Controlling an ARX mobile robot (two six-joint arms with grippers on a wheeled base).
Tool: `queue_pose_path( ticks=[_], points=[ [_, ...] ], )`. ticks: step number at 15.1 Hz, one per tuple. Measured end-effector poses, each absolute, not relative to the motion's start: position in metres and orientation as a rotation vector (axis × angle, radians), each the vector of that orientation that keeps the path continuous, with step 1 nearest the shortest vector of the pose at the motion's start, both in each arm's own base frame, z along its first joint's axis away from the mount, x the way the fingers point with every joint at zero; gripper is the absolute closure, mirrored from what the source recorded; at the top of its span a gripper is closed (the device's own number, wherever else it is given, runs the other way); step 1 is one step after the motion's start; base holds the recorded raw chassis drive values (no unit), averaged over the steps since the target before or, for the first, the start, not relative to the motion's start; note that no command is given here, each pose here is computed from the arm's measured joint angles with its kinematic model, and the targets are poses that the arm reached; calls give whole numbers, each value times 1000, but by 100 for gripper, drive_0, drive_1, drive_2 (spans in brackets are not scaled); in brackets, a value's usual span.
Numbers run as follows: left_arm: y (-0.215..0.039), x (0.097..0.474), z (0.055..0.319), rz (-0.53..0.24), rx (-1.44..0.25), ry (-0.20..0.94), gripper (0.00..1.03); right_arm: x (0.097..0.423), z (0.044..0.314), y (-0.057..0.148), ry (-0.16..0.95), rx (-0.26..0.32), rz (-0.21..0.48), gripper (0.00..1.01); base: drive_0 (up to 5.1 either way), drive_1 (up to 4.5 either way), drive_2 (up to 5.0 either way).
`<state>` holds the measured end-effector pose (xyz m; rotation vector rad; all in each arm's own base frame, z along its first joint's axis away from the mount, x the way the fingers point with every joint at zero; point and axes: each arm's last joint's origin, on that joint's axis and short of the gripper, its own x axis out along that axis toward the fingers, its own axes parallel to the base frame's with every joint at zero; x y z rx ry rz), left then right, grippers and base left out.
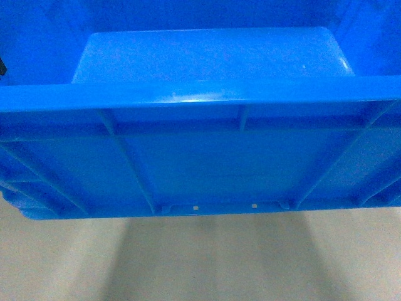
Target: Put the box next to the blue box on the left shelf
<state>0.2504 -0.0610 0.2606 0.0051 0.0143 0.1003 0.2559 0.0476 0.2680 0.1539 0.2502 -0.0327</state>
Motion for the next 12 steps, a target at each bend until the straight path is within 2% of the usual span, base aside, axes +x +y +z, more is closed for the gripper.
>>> queue_pose_path(
  ticks=[12],
  points=[
    [-61,250,261,100,4,13,91,256,268,48,248,153,-32,87,10,443,-423]
  ],
)
